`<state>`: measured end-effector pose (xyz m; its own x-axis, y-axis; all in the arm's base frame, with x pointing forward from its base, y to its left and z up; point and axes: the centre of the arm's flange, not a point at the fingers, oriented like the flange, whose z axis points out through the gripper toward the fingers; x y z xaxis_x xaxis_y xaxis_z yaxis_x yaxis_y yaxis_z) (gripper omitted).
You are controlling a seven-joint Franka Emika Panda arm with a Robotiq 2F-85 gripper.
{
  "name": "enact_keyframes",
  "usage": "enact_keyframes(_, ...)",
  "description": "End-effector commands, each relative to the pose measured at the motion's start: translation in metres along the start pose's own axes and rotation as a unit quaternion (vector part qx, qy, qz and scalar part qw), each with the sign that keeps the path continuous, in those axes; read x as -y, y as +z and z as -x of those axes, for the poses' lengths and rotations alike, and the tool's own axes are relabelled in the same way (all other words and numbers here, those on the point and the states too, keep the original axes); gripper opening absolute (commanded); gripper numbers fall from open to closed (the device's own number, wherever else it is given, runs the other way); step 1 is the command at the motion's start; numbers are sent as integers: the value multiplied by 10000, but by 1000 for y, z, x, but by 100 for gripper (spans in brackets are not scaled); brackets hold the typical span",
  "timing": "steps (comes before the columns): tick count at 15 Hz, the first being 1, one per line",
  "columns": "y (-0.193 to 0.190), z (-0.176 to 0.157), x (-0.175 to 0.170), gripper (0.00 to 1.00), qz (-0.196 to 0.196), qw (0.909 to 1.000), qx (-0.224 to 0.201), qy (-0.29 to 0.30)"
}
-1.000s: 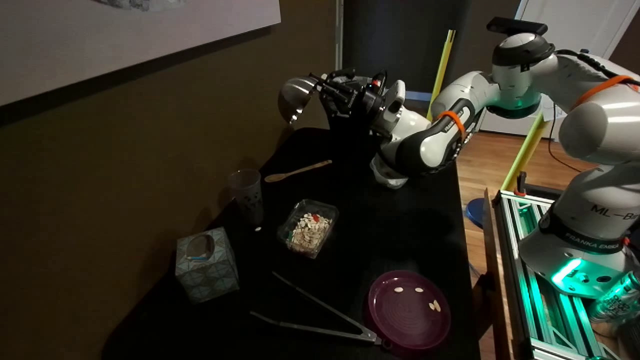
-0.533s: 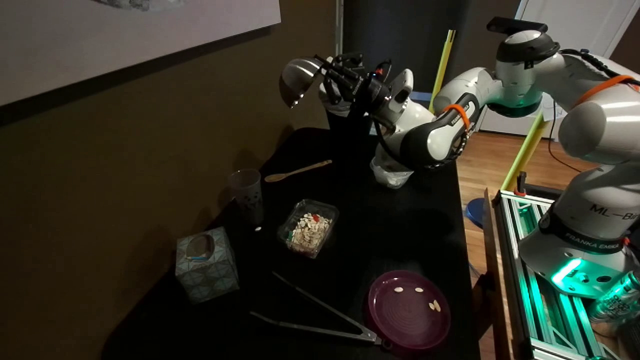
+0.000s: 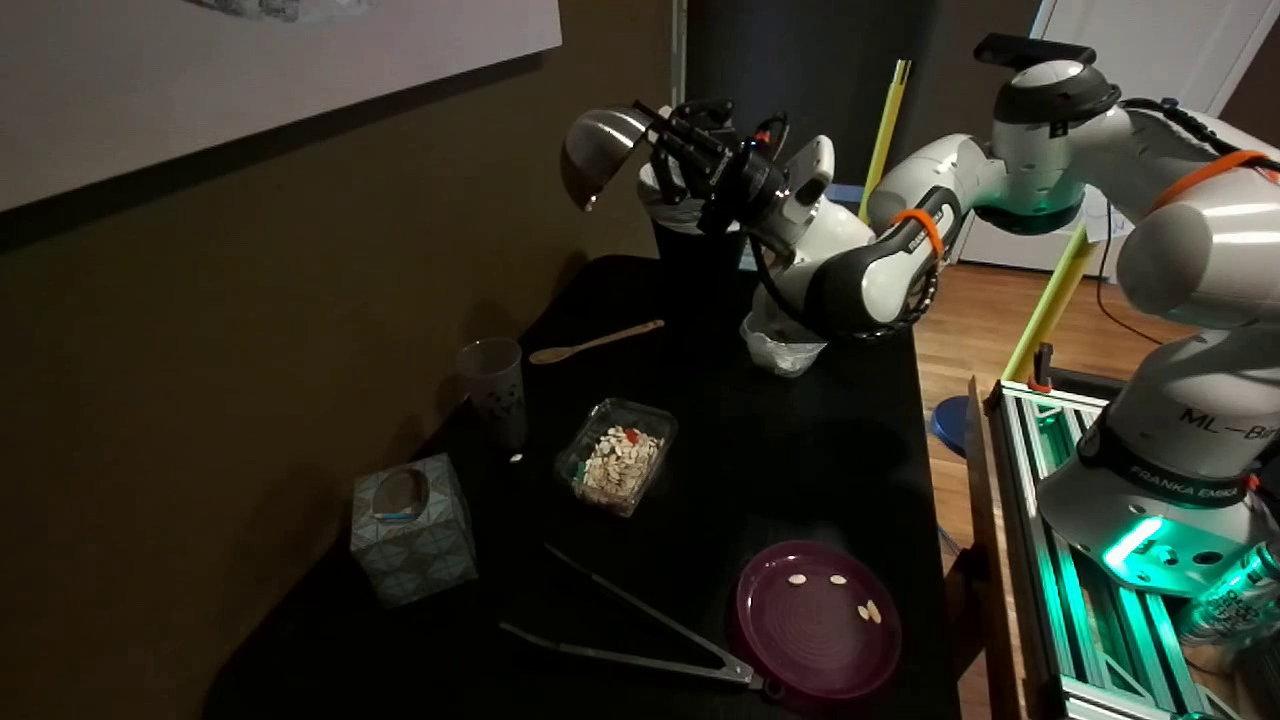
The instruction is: Transfer the contents from the silver bowl into the left transparent bowl
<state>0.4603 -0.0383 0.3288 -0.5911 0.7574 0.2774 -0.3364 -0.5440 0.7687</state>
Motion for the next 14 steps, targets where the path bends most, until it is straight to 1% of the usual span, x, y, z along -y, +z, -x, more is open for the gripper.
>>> enact_keyframes(1,-19,-11,30,1,256,9995,190,21)
enact_keyframes(2,-25,-11,45,1,-13,9997,78,-230)
enact_keyframes(3,-27,-9,49,1,-166,9992,13,-359)
enact_keyframes(4,-22,-6,38,1,128,9995,241,-154)
enact_keyframes(6,-28,-4,48,1,-132,9991,157,-372)
enact_keyframes(7,-25,-3,40,1,12,9993,320,-195)
enact_keyframes(9,-27,-3,42,1,-90,9990,277,-345)
enact_keyframes(10,-23,-1,36,1,-174,9979,591,-189)
enact_keyframes(11,-23,3,35,1,-404,9947,888,-314)
enact_keyframes(14,-30,20,43,1,-976,9814,1519,-646)
